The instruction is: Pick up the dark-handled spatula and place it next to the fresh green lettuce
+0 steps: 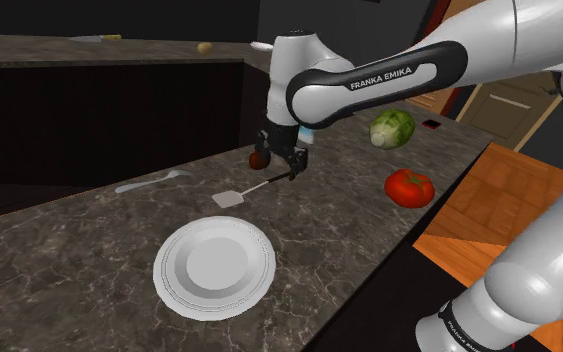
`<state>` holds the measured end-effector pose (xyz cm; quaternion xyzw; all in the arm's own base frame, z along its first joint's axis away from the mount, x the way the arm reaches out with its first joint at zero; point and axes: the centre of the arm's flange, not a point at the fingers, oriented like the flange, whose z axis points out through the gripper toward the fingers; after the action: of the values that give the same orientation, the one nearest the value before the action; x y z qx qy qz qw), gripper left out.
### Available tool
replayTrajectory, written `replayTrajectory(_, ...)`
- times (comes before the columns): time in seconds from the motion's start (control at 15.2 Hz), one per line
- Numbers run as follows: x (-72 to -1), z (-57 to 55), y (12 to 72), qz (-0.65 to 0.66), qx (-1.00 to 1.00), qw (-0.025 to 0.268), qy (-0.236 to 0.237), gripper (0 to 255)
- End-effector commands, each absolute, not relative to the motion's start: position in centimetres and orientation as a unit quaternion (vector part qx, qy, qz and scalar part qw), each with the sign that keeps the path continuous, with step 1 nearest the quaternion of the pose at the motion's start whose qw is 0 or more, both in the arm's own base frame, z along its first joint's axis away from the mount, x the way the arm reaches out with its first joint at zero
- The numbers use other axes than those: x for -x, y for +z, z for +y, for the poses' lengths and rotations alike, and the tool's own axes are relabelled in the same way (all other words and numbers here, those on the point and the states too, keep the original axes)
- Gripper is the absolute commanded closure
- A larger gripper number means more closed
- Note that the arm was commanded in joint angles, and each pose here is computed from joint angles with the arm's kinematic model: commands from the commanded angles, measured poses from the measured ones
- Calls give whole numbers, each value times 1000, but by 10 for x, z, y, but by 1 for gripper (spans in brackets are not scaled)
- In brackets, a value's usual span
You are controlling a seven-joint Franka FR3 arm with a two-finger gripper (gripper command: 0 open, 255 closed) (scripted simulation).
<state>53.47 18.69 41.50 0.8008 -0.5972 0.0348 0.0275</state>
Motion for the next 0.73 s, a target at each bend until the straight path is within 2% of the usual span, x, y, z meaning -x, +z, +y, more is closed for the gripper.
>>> replayTrajectory(0.0, -558, 195, 399, -636, -770, 25, 31, 0)
replayTrajectory(0.2, -593, 197, 379, -687, -726, 23, 24, 0)
replayTrajectory(0.66, -595, 195, 347, -689, -724, 23, 24, 0)
